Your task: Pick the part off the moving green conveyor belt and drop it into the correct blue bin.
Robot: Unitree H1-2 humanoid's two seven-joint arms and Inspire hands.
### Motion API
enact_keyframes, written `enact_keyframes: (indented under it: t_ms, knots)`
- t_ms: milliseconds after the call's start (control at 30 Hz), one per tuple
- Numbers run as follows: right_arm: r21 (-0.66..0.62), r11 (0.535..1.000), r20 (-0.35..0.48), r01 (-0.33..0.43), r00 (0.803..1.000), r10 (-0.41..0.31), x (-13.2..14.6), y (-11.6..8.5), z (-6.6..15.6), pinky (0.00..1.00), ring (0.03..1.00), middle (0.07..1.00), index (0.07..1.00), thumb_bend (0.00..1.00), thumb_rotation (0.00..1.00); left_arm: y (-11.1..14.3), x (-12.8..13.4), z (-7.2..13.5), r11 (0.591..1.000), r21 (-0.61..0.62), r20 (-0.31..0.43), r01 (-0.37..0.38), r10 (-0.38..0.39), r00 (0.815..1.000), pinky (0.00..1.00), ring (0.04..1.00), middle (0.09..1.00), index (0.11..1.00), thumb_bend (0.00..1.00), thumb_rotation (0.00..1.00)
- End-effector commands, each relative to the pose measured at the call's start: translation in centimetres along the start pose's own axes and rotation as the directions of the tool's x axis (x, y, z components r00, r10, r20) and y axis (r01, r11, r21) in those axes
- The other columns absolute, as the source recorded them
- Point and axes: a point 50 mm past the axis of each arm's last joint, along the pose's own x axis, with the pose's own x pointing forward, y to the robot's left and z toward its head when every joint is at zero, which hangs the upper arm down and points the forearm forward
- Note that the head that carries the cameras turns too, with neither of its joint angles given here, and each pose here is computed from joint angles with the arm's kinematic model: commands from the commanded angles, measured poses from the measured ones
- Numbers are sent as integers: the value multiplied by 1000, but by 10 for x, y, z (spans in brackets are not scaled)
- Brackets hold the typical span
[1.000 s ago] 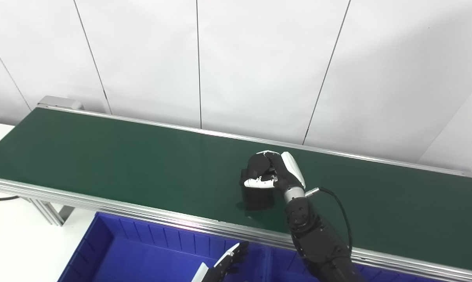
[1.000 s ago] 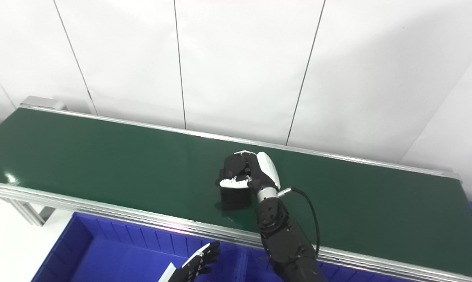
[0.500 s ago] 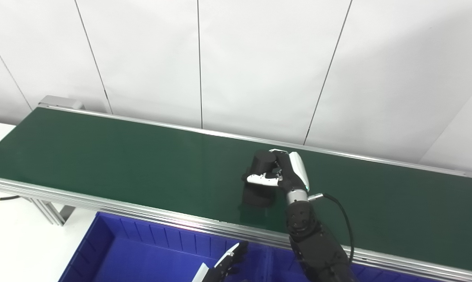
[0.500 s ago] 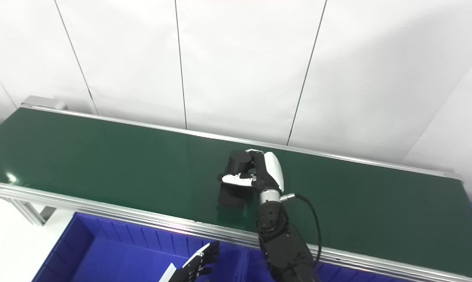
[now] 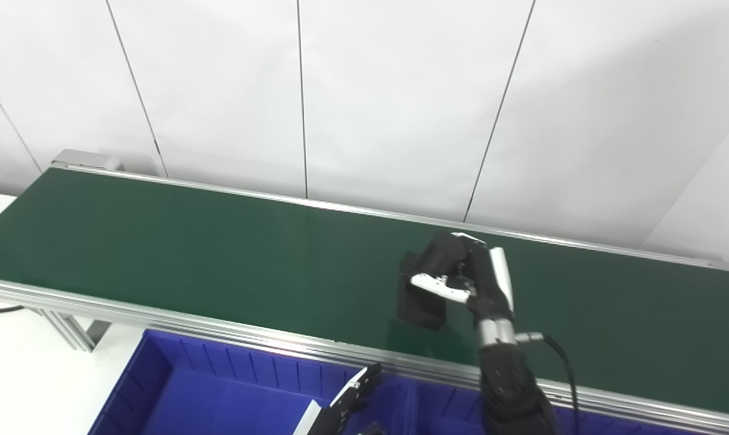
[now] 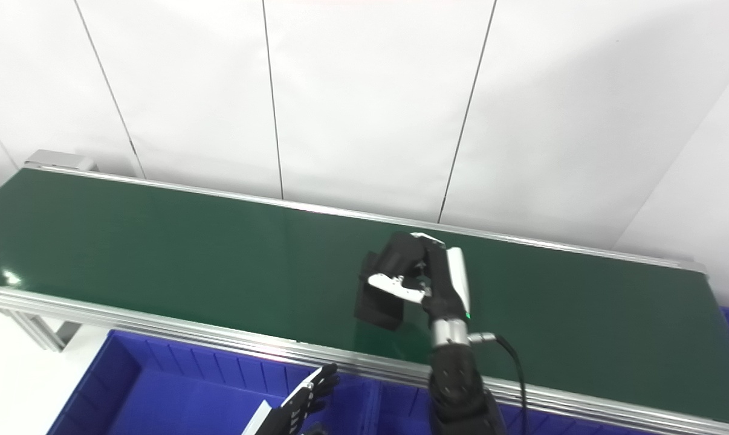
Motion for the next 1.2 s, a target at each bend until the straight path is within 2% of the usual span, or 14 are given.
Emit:
enact_keyframes:
  t_ms: [0,133,200,300,367,433,500,567,633,733,867,1000,1133,1167]
  knots:
    - [17,1000,69,8,998,-10,-3,-14,21,435,430,520,490,517,0,-3,4,10,1000,-11,52,-1,2,999,916,932,921,935,769,896]
    - [21,999,86,24,996,-26,-29,-37,29,371,447,545,467,508,0,-1,6,13,1000,-7,57,-1,1,998,918,933,919,935,781,907]
    - [6,1000,104,27,994,-27,-38,-46,31,483,485,537,451,507,0,0,6,15,1000,-5,60,0,1,998,915,935,927,935,777,913]
    - [-27,999,131,24,991,-20,-53,-62,30,526,507,530,443,505,0,1,5,18,1000,1,65,-2,2,998,921,938,930,939,761,929]
    - [-61,998,144,20,990,-11,-63,-72,27,490,482,538,446,507,0,2,4,20,1000,1,66,-5,5,998,923,937,926,936,748,933]
    - [-87,996,142,16,990,-3,-74,-80,24,397,441,549,456,506,0,4,3,23,1000,10,64,-3,2,998,928,939,926,935,756,941]
    - [-93,996,127,12,992,0,-84,-84,23,288,446,541,453,508,0,6,3,26,1000,31,66,-2,0,998,924,937,927,936,753,961]
    - [-96,995,116,7,993,4,-91,-87,23,244,445,538,454,508,0,8,3,29,999,44,70,-3,0,998,914,930,922,934,740,970]
    - [-120,993,127,4,992,12,-102,-91,20,366,441,541,455,508,0,10,5,32,999,54,63,-6,2,998,906,923,919,929,720,972]
    - [-123,992,122,-5,992,21,-114,-92,16,413,448,539,457,508,0,12,7,36,999,52,48,-13,10,999,901,922,922,923,695,974]
    - [-74,996,53,-50,997,54,-126,-94,12,479,482,525,453,508,0,16,8,42,998,65,50,-19,16,999,896,920,923,914,637,982]
    - [-100,992,-6,-77,997,77,-136,-95,8,280,453,515,473,511,0,20,8,48,998,65,57,-25,21,998,888,915,921,909,601,977]
    - [-144,984,-78,-103,993,93,-139,-94,-2,206,446,500,482,512,0,25,8,51,997,72,56,-34,30,998,864,907,912,911,595,986]
    - [-161,981,-94,-108,991,94,-139,-93,-5,189,446,459,487,511,0,25,8,51,997,68,56,-39,35,998,865,905,909,910,586,983]
